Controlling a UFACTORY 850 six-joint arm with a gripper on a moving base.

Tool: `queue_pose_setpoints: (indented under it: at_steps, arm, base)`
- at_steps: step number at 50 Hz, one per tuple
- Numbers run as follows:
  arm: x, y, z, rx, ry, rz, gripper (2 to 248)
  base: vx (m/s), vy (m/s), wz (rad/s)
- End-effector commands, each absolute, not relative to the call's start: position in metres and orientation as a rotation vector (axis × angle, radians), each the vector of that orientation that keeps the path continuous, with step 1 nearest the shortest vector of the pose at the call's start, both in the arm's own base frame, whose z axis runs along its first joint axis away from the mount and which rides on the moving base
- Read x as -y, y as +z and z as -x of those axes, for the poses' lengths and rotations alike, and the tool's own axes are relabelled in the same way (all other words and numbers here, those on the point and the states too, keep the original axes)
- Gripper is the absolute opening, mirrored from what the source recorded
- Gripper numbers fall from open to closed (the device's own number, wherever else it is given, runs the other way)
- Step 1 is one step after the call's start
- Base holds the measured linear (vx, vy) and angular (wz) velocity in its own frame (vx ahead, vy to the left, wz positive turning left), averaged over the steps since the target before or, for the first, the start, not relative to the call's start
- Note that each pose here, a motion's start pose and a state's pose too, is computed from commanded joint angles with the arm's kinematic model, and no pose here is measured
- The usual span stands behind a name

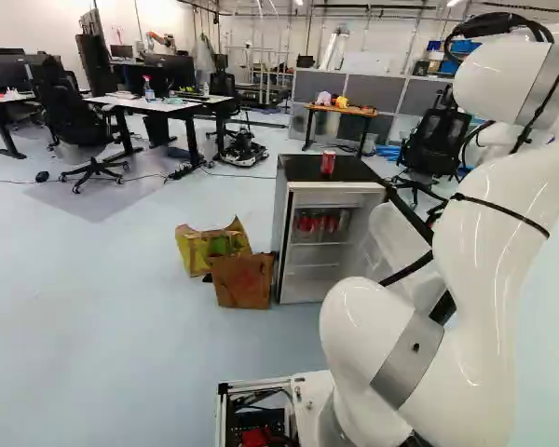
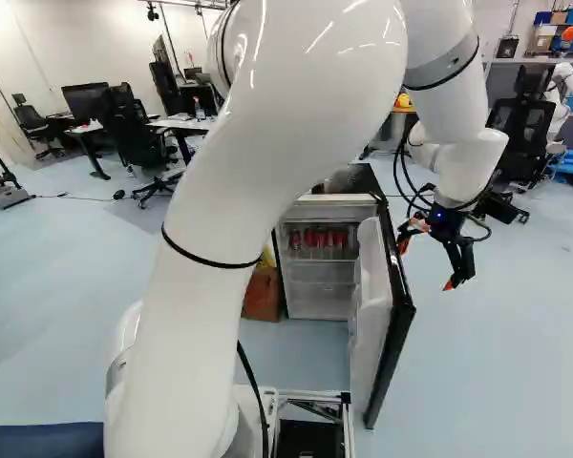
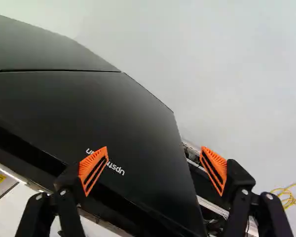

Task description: Grab a drink from the fridge

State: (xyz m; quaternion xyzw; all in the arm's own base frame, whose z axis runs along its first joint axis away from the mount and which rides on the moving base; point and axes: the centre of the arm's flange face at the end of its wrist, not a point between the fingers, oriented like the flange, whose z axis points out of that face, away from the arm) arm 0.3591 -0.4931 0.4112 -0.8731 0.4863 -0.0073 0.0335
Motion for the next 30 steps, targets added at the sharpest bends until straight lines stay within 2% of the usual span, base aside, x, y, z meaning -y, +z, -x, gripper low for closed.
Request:
queue_pose_setpoints:
  at_steps: [30]
  arm:
    - [0.439,0.409,-0.354,-1.422,0.049,2.703,247]
  base:
    - [0.000,0.000,0.000]
